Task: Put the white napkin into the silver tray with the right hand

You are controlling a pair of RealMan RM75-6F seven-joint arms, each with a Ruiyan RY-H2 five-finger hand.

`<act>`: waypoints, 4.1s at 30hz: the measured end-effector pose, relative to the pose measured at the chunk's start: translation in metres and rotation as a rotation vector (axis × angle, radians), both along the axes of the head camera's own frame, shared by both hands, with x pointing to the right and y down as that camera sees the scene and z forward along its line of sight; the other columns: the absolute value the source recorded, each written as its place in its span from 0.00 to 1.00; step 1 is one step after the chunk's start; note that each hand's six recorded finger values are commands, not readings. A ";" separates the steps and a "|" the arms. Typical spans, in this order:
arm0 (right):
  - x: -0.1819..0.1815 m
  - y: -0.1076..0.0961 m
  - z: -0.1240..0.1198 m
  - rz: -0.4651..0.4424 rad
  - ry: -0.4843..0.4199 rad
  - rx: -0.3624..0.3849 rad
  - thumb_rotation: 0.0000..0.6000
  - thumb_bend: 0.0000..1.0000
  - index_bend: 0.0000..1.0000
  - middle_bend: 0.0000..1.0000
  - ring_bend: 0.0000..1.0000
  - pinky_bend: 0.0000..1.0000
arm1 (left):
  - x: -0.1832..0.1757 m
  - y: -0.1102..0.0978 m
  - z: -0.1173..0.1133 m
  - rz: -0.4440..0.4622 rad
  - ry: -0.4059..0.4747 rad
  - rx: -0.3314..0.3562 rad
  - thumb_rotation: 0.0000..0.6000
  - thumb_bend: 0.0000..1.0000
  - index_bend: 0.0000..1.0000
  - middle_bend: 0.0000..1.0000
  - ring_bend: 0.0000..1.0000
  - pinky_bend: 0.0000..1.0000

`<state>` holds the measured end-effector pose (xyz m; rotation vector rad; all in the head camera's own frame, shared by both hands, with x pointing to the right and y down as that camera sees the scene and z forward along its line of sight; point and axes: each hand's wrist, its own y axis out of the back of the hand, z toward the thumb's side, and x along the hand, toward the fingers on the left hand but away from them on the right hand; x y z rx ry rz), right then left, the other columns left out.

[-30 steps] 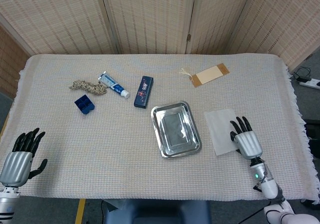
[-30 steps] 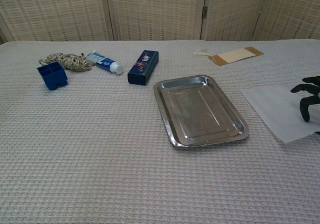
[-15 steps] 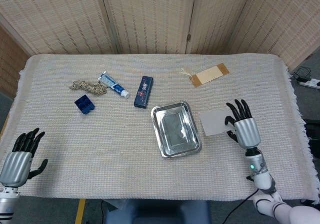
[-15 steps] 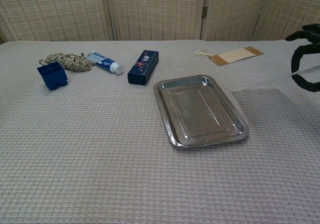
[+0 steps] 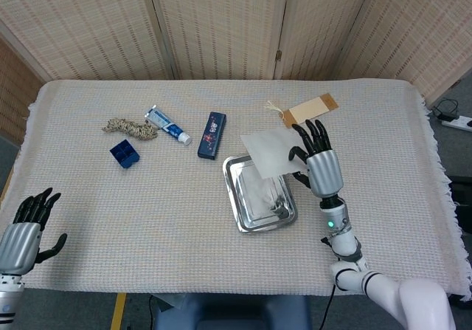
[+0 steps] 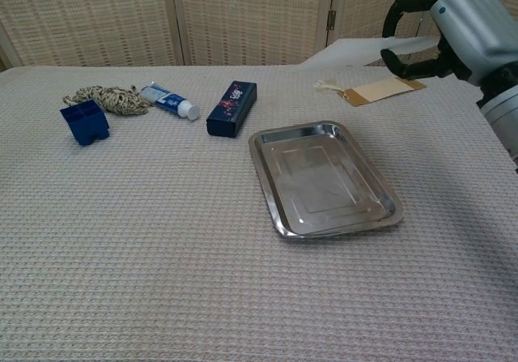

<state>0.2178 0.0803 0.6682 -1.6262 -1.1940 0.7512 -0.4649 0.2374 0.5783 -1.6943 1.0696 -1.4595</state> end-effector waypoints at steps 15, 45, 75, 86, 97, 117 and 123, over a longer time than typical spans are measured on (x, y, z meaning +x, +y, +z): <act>-0.035 0.061 0.088 -0.126 0.173 -0.238 1.00 0.47 0.69 0.17 0.05 0.00 | -0.001 0.001 -0.003 -0.007 0.017 -0.006 1.00 0.43 0.00 0.00 0.00 0.00; -0.038 0.095 0.092 -0.140 0.242 -0.219 1.00 0.47 0.67 0.17 0.05 0.00 | -0.004 -0.002 -0.015 -0.030 0.073 0.011 1.00 0.43 0.00 0.00 0.00 0.00; -0.052 0.088 0.069 -0.234 0.416 -0.438 1.00 0.47 0.00 0.00 0.00 0.00 | -0.007 -0.005 -0.030 -0.038 0.105 0.068 1.00 0.43 0.00 0.00 0.00 0.00; -0.039 0.072 0.075 -0.237 0.597 -0.697 1.00 0.43 0.00 0.00 0.00 0.00 | -0.007 -0.006 -0.030 -0.045 0.103 0.077 1.00 0.43 0.00 0.00 0.00 0.00; -0.058 0.048 0.045 -0.253 0.582 -0.742 1.00 0.37 0.00 0.00 0.00 0.00 | -0.007 -0.007 -0.030 -0.047 0.104 0.077 1.00 0.43 0.00 0.00 0.00 0.00; -0.062 0.038 0.053 -0.248 0.668 -0.975 1.00 0.24 0.00 0.00 0.00 0.00 | -0.012 -0.011 -0.037 -0.066 0.106 0.107 1.00 0.43 0.00 0.00 0.00 0.00; -0.061 0.028 0.041 -0.248 0.640 -1.007 1.00 0.24 0.00 0.00 0.00 0.00 | -0.010 -0.011 -0.038 -0.061 0.111 0.113 1.00 0.43 0.00 0.00 0.00 0.00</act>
